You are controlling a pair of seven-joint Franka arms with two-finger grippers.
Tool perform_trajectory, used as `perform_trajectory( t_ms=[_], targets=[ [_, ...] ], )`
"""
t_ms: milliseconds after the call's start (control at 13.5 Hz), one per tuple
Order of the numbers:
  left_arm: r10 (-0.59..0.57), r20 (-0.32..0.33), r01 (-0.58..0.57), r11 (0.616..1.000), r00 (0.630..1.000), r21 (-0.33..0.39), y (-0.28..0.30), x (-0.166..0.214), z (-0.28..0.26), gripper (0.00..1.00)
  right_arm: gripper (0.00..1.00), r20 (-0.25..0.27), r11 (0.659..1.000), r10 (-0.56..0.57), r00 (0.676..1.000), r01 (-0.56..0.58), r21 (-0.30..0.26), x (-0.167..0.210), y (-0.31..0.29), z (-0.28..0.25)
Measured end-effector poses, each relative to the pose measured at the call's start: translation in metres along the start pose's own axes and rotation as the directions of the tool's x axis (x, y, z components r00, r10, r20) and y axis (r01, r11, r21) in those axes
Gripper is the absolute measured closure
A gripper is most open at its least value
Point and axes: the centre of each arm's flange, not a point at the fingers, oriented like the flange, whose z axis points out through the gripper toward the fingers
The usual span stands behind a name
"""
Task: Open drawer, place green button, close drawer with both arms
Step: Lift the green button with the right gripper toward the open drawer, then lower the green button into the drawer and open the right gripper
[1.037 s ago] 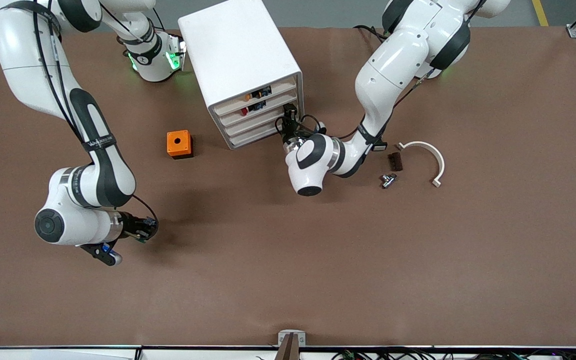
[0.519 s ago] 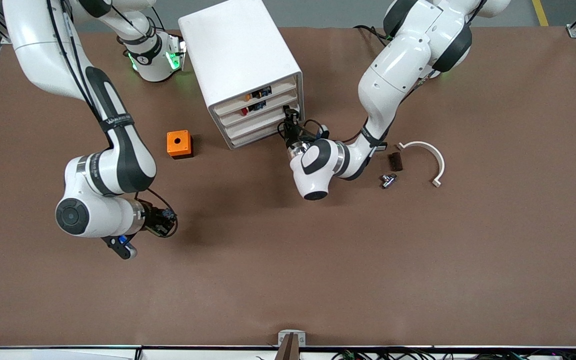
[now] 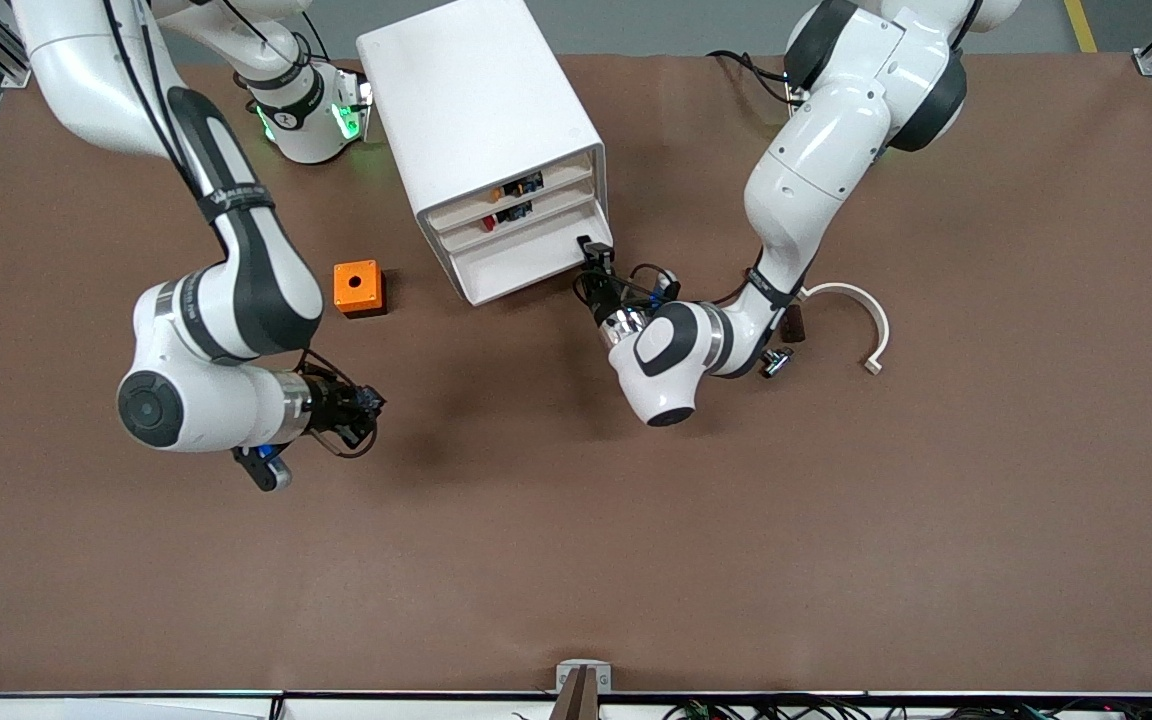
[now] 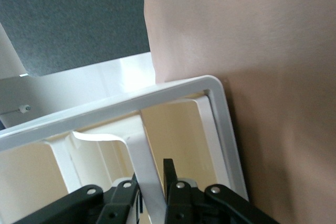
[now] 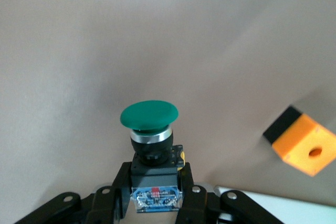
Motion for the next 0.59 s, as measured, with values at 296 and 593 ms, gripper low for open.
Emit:
perform_trajectory(
  t_ms=[296, 593],
  targets=[
    [0.001, 0.062, 0.001, 1.0, 0.998, -0.027, 0.002, 0.011, -0.034, 0.81, 0.59, 0.012, 0.997, 0.083, 0.996, -0.083, 0.0, -0.059, -0.007, 0.013],
    [0.004, 0.091, 0.0, 0.999, 0.996, -0.049, 0.002, 0.016, -0.053, 0.78, 0.59, -0.019, 0.986, 0.163, 0.986, -0.162, 0.024, -0.118, -0.01, 0.041]
  ],
)
